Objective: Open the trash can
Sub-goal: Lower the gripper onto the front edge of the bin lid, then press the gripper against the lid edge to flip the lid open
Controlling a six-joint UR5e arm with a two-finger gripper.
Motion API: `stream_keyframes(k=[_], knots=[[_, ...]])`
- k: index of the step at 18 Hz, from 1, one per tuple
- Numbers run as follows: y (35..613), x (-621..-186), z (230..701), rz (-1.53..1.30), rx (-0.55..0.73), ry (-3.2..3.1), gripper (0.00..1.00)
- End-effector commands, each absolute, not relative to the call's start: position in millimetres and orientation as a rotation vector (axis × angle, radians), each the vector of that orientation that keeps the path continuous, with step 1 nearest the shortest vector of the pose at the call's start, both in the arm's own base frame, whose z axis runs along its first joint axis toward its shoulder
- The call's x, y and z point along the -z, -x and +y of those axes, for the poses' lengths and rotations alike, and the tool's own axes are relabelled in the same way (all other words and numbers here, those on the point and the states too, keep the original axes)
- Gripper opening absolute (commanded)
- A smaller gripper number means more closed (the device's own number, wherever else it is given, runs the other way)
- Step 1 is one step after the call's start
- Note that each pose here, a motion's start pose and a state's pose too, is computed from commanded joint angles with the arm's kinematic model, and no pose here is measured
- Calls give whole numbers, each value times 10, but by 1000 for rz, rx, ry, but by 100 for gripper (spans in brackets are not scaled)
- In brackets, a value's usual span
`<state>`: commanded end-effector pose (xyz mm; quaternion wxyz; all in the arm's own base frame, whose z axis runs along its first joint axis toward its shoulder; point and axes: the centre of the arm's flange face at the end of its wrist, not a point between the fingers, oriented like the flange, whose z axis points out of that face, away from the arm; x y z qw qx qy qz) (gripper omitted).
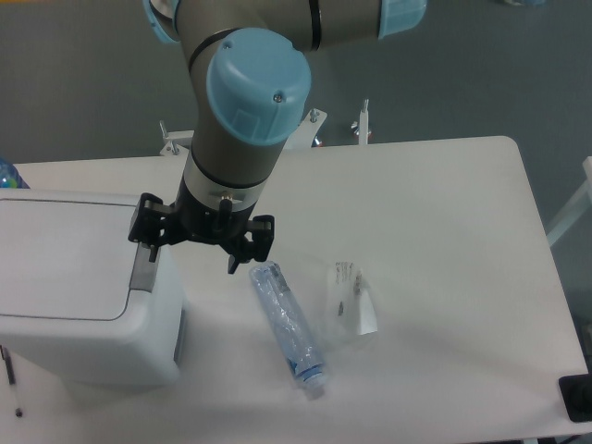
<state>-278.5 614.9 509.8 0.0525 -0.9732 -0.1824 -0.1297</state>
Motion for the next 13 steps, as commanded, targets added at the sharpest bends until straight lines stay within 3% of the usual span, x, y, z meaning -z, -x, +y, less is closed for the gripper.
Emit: stream_keyframes(k=[13], knots=[[2815,-4927,6226,-555,381,2979,100]])
